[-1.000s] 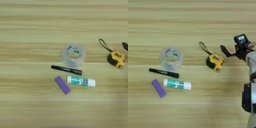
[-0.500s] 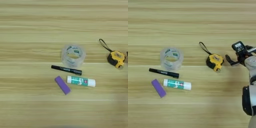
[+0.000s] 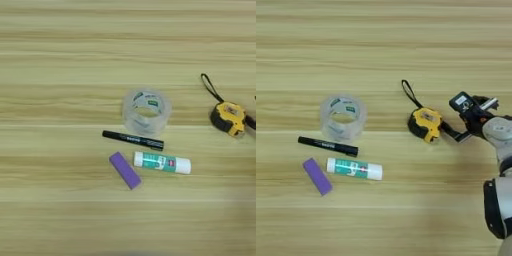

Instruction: Move the objects on the table

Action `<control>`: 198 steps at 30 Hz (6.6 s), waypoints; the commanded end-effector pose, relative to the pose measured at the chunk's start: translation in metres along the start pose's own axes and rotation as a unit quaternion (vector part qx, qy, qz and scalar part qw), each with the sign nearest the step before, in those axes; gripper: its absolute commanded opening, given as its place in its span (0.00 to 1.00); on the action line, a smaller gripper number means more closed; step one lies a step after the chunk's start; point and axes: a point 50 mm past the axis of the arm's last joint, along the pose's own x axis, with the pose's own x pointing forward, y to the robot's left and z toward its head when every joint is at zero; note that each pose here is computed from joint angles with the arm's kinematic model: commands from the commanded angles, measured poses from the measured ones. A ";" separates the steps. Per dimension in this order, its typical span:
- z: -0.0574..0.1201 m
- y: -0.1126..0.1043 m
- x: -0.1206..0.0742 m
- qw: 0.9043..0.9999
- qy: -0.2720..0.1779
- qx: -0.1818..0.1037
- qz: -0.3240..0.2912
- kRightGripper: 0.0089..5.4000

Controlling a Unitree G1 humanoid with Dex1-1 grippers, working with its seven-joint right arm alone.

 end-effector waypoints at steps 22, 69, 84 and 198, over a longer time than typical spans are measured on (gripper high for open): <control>0.074 -0.005 0.007 0.982 -0.164 -0.090 0.025 0.99; 0.137 -0.034 -0.008 0.941 -0.322 -0.029 -0.102 0.99; 0.184 -0.008 -0.049 0.874 -0.481 0.004 -0.067 0.99; 0.077 0.154 -0.087 0.887 -0.351 0.099 0.282 0.99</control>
